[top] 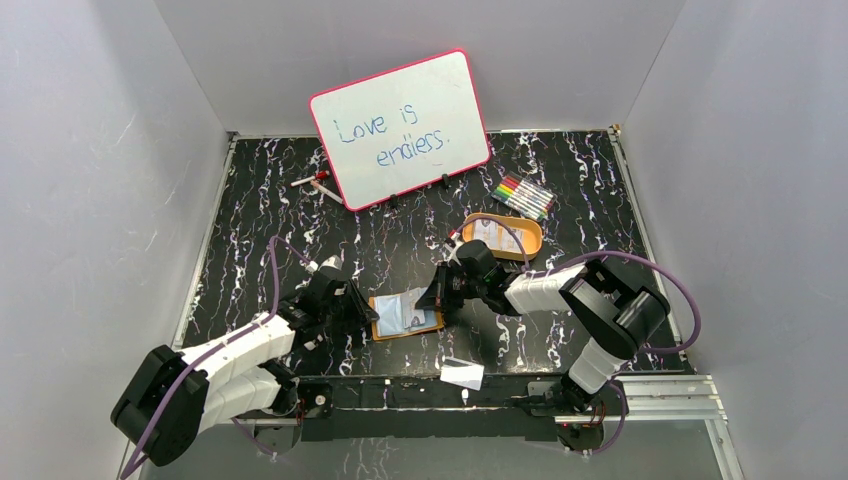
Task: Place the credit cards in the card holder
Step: Insert the credit card into the card holder.
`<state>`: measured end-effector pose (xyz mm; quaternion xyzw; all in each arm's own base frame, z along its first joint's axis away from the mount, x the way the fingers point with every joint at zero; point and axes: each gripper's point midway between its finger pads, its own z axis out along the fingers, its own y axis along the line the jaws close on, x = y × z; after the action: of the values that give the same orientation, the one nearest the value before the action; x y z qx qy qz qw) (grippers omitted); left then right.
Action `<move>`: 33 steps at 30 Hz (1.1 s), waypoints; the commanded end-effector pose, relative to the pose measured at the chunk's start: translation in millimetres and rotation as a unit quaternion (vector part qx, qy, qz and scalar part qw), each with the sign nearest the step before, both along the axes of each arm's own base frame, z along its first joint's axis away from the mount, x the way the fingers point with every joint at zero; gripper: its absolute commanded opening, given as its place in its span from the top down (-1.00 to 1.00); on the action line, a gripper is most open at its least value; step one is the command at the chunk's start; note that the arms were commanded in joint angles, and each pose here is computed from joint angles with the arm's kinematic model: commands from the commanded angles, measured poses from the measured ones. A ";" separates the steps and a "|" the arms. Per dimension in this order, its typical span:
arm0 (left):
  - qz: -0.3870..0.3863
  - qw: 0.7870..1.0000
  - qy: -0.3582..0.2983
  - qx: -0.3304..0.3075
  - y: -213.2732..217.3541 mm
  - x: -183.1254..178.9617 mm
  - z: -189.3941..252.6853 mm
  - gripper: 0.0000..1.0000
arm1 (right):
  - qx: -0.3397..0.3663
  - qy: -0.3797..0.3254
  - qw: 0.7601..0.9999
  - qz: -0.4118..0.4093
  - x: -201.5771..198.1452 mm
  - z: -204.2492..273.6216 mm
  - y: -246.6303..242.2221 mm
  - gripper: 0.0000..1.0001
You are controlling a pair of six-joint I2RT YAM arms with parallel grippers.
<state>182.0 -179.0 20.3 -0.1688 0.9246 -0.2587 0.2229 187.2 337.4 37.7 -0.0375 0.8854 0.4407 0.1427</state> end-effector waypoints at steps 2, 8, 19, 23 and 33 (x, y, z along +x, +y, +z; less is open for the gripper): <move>0.000 1.000 0.014 0.025 8.1 -4.6 -7.2 0.53 | 0.011 -0.015 1.000 0.006 2.1 -1.0 1.0 1.00; 0.000 1.000 0.014 0.024 7.4 -4.3 -6.9 0.53 | 0.048 -0.013 0.998 0.030 -1.9 7.8 12.5 1.00; 0.000 1.000 0.016 0.025 7.8 -4.9 -8.1 0.53 | 0.037 0.018 0.999 0.030 -8.5 -6.1 9.9 1.00; 0.001 1.000 0.016 0.026 8.3 -4.8 -7.9 0.54 | 0.030 0.044 0.998 0.020 -12.6 -12.9 7.2 1.00; 0.003 0.999 0.017 0.027 9.4 -5.5 -9.7 0.54 | 0.031 0.081 0.996 0.024 -21.0 -18.1 8.2 1.00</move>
<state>182.7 -178.7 20.5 -0.1695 0.9246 -0.2573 0.2240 180.1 347.3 32.9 -0.0192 0.8702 0.4834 0.0928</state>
